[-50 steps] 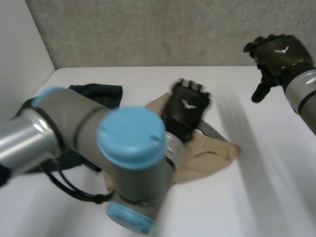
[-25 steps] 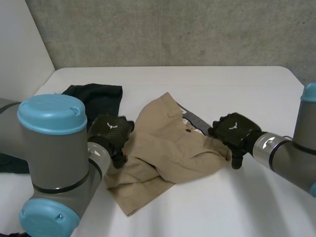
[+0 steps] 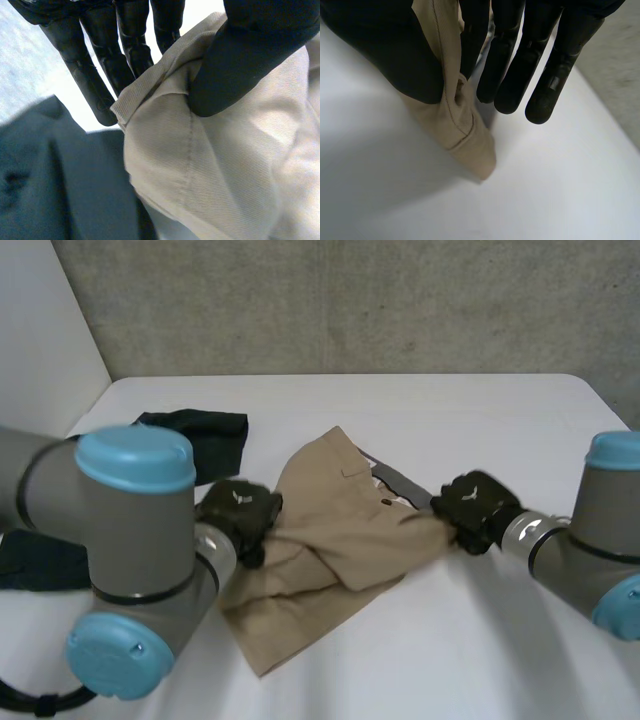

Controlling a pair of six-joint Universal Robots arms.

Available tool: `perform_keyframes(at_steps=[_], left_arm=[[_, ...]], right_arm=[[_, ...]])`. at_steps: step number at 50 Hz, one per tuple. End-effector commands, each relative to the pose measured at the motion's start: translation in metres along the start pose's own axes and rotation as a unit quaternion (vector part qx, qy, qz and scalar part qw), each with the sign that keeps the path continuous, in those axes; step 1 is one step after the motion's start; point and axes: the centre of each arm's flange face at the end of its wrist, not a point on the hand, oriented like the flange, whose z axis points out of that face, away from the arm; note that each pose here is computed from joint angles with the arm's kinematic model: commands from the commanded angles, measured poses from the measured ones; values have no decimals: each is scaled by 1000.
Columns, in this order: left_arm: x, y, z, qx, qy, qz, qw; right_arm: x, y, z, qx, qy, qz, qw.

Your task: Fold the laundry.

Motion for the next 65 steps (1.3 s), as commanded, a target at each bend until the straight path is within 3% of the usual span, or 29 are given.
perform_keyframes(at_steps=[1,6,10,17,24,29,32,36,39,41,42,44,46,49,53,56,62,65], left_arm=[[-34,-83,-31,130,-52,-18,990],[-65,-147,-75,245,-93,-38,964],[-84,-171,-100,294,-118,-47,947],[-84,-171,-101,291,-116,-46,948],[-65,-134,-60,213,-90,-35,972],[-51,-99,-16,147,-73,-26,986],[-50,-92,7,135,-74,-23,988],[-54,-112,28,168,-89,-12,982],[-66,-151,28,237,-115,-8,965],[-76,-176,22,286,-136,-12,949],[-88,-200,12,335,-160,-22,928],[-99,-220,1,379,-186,-33,906],[-109,-238,-11,421,-208,-43,882],[-106,-245,-19,438,-209,-48,873],[-100,-232,-20,414,-197,-48,887],[-92,-204,-13,367,-181,-40,912],[-67,-134,2,267,-146,-23,952],[-52,-90,10,204,-127,-12,971]], right_arm=[[65,-53,-36,64,107,-7,992],[115,-112,-87,141,196,6,970],[141,-146,-126,169,229,20,958],[145,-168,-155,155,214,39,964],[139,-155,-147,120,197,58,971],[134,-130,-114,78,168,76,980],[126,-122,-93,65,152,80,983],[135,-133,-63,102,193,68,973],[139,-156,-51,163,230,54,958],[151,-186,-53,237,278,43,930],[156,-194,-54,261,294,41,919],[173,-213,-62,317,340,38,885],[181,-222,-69,344,360,39,866],[184,-228,-75,364,371,47,853],[175,-214,-68,338,351,59,871],[162,-199,-66,311,332,67,888],[136,-165,-60,248,286,77,922],[117,-129,-51,182,245,91,948]])
